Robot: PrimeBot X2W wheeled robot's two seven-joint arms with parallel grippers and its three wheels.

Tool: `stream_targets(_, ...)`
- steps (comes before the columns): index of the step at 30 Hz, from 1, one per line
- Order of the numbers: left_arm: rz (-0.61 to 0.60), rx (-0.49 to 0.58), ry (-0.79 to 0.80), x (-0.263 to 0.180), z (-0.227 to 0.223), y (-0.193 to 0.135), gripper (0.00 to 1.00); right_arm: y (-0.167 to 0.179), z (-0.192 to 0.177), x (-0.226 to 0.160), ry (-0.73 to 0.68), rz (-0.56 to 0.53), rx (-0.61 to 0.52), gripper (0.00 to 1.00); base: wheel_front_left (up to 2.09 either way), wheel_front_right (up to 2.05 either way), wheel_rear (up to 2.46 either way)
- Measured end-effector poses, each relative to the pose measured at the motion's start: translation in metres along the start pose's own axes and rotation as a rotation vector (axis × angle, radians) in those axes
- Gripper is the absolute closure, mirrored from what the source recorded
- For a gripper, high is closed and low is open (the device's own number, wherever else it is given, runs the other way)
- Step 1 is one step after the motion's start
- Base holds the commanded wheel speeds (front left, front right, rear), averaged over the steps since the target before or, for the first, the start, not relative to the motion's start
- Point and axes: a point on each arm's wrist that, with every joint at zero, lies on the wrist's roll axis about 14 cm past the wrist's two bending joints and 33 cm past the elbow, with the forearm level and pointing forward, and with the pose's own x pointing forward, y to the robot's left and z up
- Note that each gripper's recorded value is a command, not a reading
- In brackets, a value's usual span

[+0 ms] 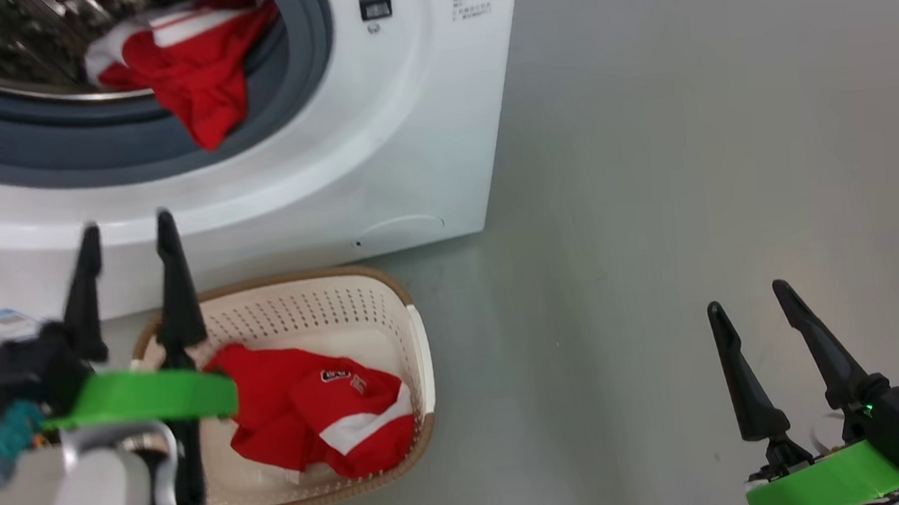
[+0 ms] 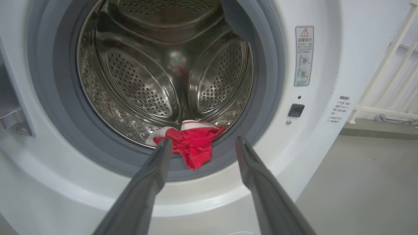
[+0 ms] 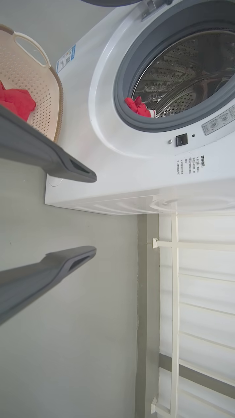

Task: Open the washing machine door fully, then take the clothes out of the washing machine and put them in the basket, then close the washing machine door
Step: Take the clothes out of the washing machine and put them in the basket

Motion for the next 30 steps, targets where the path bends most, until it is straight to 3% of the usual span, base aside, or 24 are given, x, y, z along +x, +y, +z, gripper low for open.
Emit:
stream_targets(18,0.003,0.030,-0.001,0.121,-0.026,0.021,0.00,-0.009,-0.045,0.039,0.105,-0.015,-0.008,0.00,0.00,0.00,0.00)
stream_targets(30,0.023,-0.032,0.096,0.177,-0.059,0.029,0.00,-0.011,-0.067,0.048,0.157,-0.014,-0.015,0.00,0.00,0.00,0.00)
